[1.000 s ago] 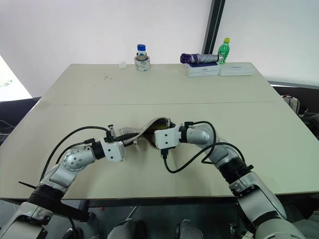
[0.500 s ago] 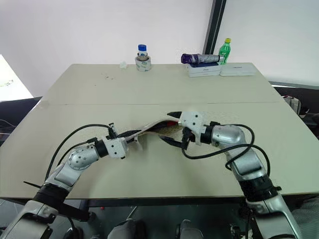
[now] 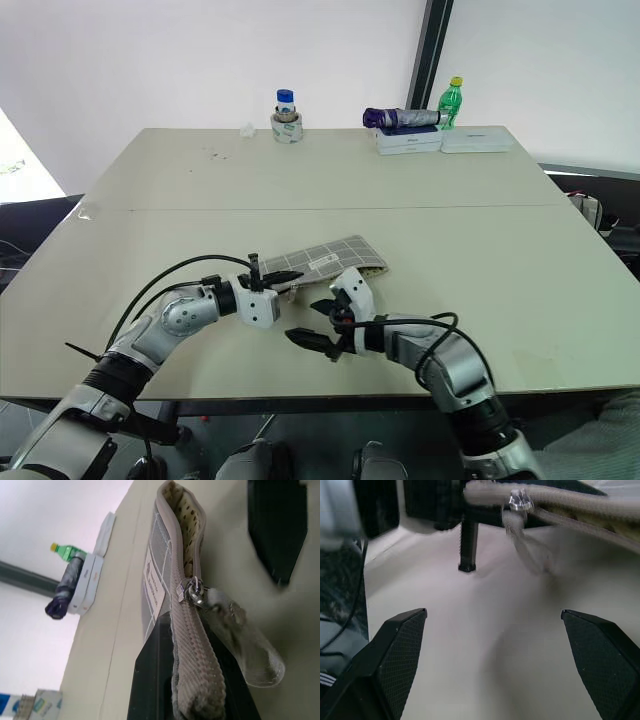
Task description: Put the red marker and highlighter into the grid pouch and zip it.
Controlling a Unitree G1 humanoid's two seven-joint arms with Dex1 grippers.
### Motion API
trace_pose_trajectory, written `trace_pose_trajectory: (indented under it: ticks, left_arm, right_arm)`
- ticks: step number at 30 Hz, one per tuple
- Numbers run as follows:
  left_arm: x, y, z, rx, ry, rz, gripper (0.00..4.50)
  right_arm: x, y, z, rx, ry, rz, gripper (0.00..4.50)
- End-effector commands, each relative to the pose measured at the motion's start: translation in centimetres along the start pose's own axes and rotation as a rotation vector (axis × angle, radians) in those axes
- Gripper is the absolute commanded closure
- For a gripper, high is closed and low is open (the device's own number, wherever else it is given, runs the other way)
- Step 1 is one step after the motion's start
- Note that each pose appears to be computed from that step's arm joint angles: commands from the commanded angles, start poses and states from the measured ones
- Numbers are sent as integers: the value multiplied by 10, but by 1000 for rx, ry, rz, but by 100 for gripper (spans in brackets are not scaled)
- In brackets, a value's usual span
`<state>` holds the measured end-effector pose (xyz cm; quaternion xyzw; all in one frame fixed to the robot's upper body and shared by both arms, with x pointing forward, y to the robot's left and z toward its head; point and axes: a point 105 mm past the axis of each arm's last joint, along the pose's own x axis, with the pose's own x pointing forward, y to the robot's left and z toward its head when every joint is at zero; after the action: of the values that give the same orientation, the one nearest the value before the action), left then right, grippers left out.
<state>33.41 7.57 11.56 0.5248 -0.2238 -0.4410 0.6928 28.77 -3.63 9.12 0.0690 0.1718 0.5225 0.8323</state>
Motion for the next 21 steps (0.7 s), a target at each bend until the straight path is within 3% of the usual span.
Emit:
trace_pose_trajectory:
  ticks: [1, 16, 19, 21]
  left_arm:
    - [2, 13, 10, 50, -40, 28, 450]
    - [2, 24, 14, 71, -44, 42, 450]
    - [3, 24, 15, 73, -46, 41, 450]
    - [3, 24, 14, 72, -45, 42, 450]
  right_arm:
    - [9, 2, 14, -51, -46, -14, 4]
    - [24, -1, 35, -37, -181, -57, 4]
    - [30, -2, 35, -32, -184, -53, 80]
    - [32, -3, 34, -40, -174, -57, 187]
